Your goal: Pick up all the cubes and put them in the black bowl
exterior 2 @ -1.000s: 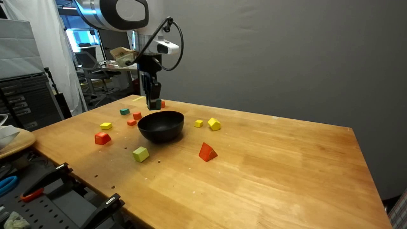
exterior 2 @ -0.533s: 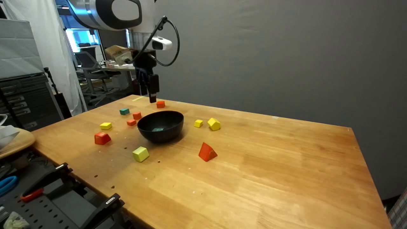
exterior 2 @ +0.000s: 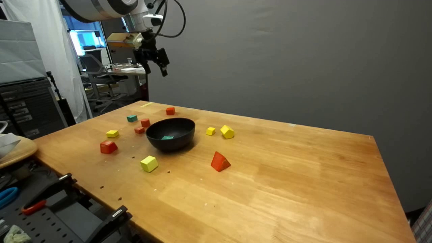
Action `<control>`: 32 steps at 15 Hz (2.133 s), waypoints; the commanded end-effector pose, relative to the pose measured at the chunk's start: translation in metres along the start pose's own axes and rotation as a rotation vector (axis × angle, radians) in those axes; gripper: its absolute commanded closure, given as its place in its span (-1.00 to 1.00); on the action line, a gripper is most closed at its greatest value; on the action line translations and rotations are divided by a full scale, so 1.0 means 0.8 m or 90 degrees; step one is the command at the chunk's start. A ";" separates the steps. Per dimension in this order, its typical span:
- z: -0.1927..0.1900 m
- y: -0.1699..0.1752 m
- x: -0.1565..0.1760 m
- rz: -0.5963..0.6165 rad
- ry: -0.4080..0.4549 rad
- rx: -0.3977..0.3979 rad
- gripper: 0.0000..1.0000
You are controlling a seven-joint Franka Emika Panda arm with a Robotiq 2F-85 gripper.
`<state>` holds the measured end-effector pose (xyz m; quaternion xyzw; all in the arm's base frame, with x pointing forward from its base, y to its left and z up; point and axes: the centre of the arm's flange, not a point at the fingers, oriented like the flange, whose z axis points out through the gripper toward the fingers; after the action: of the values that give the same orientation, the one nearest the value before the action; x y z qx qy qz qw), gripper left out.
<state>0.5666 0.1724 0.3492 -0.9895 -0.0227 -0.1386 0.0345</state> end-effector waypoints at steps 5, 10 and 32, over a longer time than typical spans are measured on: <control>0.058 -0.045 0.047 -0.085 0.001 0.032 -1.00; 0.125 -0.039 0.062 -0.113 -0.002 0.001 -1.00; 0.308 -0.092 0.094 -0.350 -0.060 0.009 0.17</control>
<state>0.6835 0.2639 0.1379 -0.9538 -0.2859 -0.0904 0.0200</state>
